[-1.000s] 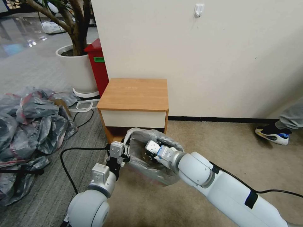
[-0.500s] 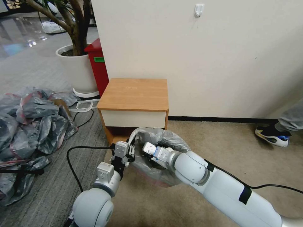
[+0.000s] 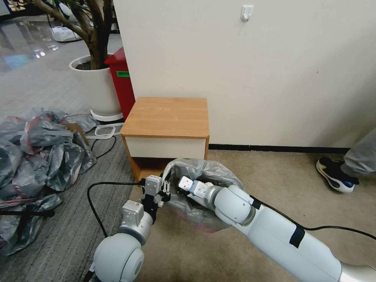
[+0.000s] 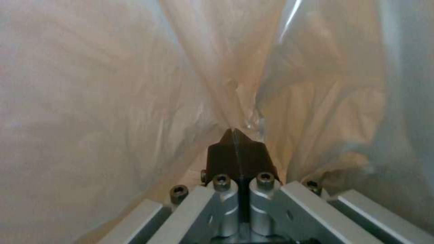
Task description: Pick up the garbage bag from the table and place it over the trash can.
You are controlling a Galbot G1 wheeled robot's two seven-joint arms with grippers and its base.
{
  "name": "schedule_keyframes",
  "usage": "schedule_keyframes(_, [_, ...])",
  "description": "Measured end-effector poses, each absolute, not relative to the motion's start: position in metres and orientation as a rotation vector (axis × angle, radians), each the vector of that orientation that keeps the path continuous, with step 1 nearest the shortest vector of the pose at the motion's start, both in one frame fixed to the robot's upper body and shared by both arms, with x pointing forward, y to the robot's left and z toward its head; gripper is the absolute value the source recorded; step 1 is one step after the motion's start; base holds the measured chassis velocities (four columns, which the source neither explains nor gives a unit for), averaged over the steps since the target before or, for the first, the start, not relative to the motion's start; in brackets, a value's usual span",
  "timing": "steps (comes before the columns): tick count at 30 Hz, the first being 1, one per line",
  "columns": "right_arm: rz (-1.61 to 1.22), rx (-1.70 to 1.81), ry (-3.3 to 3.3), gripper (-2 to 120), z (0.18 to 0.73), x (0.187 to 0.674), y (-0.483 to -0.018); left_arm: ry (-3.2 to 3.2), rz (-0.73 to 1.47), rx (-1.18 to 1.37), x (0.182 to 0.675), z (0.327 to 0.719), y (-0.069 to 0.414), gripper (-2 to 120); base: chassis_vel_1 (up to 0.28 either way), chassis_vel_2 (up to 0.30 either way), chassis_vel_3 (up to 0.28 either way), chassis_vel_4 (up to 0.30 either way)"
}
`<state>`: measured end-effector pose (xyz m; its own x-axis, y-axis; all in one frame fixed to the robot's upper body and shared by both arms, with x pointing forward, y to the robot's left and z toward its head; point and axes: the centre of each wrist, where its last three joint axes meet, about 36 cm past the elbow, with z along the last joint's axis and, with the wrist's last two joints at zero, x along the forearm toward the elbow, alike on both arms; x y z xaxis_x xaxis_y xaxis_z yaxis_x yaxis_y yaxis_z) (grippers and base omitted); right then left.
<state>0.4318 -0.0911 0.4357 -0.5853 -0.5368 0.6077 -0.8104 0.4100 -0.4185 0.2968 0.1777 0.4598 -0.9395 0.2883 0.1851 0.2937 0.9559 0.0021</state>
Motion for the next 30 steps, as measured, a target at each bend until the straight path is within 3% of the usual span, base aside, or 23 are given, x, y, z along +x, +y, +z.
schedule_keyframes(18, [0.987, 1.131, -2.272, 0, 0.426, 0.436, -0.094, -2.933, -0.031, -0.459, 0.296, 0.462, 0.173, 7, 0.0, 0.0, 0.0, 0.0])
schedule_keyframes(30, [0.893, 1.209, -2.318, 0, 0.45, 0.421, -0.097, -2.901, 0.001, -0.39, 0.308, 0.447, 0.182, 7, 0.0, 0.0, 0.0, 0.0])
